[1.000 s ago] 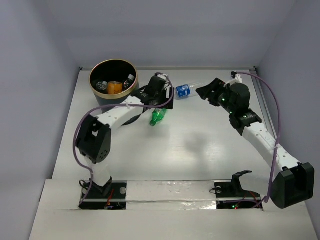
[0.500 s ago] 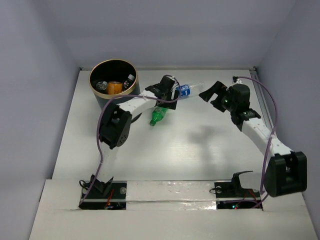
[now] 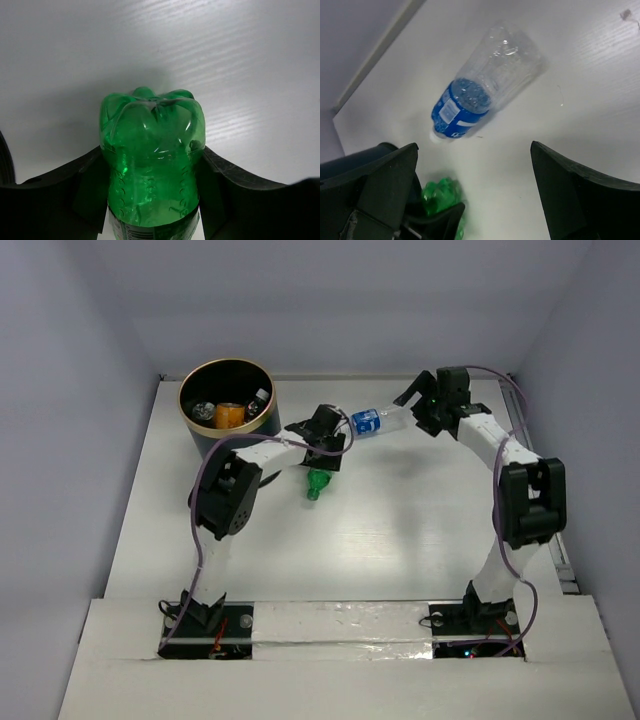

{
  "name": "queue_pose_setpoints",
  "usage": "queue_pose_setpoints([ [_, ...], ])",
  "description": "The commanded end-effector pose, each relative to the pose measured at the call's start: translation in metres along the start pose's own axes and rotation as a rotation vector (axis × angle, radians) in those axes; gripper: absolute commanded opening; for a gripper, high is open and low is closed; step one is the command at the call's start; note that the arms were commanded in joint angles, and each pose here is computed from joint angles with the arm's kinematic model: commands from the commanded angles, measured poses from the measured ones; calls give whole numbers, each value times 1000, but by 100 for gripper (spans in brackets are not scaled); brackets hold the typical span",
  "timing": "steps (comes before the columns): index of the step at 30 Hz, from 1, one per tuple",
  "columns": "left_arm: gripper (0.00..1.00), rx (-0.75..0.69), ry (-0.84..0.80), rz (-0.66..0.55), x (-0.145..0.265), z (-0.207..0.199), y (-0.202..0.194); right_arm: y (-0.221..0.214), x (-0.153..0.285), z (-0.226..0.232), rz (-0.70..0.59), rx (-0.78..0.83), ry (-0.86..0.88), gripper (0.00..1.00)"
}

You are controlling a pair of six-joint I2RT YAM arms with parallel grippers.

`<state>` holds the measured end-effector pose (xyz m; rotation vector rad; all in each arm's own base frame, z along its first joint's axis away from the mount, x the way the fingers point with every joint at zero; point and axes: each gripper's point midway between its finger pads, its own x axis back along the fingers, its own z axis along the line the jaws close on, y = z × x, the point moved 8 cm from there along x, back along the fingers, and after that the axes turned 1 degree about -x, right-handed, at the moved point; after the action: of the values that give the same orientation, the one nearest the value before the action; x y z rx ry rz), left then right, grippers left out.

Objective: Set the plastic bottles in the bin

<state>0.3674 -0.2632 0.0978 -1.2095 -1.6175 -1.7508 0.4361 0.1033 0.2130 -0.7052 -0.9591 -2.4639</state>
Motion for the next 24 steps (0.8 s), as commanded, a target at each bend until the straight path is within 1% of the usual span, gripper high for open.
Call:
queue_pose_setpoints([
  [1,47,40,-103,-97,43,-12,15,7,-17,-1,13,-94,-103,99],
  [2,46,49,-151,-126,56,-16,21,7,-22,0,19,-128,-118,99],
  [4,44,51,-183,-141,68,-20,18,8,-33,-2,35,-155,-163,99],
  [5,44,51,-222,-181,84,-27,23,10,-36,-4,9,-190,-210,99],
  [6,44,59,-235,-184,89,-27,20,4,-42,-13,31,-209,-276,99],
  [7,43,54,-250,-194,96,-31,19,6,-43,-14,24,-224,-293,99],
  [8,43,51,-277,-230,112,-35,23,9,-45,-10,15,-259,-300,99],
  [10,43,60,-300,-242,121,-35,20,11,-48,-9,9,-287,-312,99],
  [11,43,53,-334,-268,135,-40,20,8,-53,-11,17,-308,-329,99],
  [12,43,58,-340,-267,138,-39,16,16,-54,-4,3,-317,-319,99],
  [14,43,53,-376,-297,154,-42,15,13,-63,-8,25,-330,-374,99],
  [15,43,53,-381,-296,157,-41,12,22,-62,2,4,-337,-360,99],
  [17,43,52,-412,-321,172,-44,11,25,-64,4,4,-361,-373,99],
  [19,43,55,-427,-331,179,-42,8,23,-68,9,5,-379,-373,100],
  [20,43,59,-439,-353,189,-42,10,23,-71,10,6,-404,-374,100],
  [21,43,60,-444,-365,194,-41,10,13,-80,9,38,-406,-385,100],
  [24,43,58,-444,-404,212,-38,14,13,-85,14,54,-401,-432,100],
])
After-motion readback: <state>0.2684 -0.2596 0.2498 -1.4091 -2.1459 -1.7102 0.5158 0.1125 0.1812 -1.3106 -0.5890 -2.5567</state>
